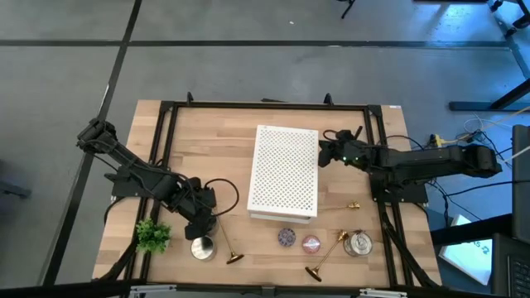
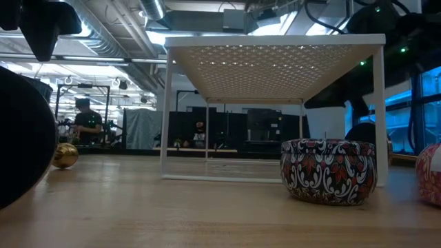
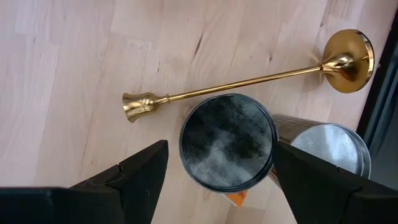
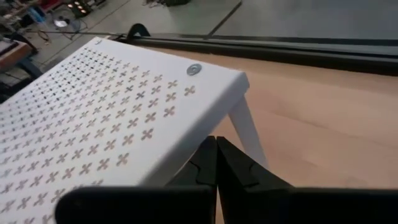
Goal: Pick & Place candle stick holders
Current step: Adjust the shelf on the table, then put the top silver scented candle on the shelf
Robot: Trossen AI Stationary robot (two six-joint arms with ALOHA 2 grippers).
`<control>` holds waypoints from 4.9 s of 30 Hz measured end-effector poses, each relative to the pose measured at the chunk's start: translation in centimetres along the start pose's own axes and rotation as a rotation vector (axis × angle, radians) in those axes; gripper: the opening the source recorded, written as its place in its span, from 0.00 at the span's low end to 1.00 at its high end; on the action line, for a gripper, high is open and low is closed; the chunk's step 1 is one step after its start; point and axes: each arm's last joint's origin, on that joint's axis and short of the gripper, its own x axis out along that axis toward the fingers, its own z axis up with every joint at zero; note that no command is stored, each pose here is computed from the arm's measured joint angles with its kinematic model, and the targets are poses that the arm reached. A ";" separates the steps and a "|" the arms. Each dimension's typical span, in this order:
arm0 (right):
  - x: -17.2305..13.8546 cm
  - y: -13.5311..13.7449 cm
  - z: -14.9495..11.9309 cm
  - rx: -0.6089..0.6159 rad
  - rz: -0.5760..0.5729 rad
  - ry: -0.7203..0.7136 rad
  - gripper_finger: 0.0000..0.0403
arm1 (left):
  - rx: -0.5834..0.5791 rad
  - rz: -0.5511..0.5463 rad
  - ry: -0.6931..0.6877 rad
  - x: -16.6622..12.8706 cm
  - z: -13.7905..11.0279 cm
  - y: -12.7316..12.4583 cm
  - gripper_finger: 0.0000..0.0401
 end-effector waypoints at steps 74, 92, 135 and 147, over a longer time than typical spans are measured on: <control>-12.7 20.4 8.4 -0.403 1.216 -0.250 0.00 | 0.117 -0.008 -0.130 -0.4 -1.5 -2.2 0.71; -10.4 22.5 7.4 -0.261 1.209 -0.363 0.05 | 0.150 0.029 -0.189 -0.6 -2.1 -2.6 0.71; -14.2 22.6 4.0 -0.222 0.717 -0.334 0.93 | 0.354 0.204 0.101 -0.2 0.1 -7.7 0.62; -15.2 22.5 3.5 -0.286 0.664 -0.360 0.93 | 0.303 0.264 0.024 -0.1 0.3 -7.6 0.73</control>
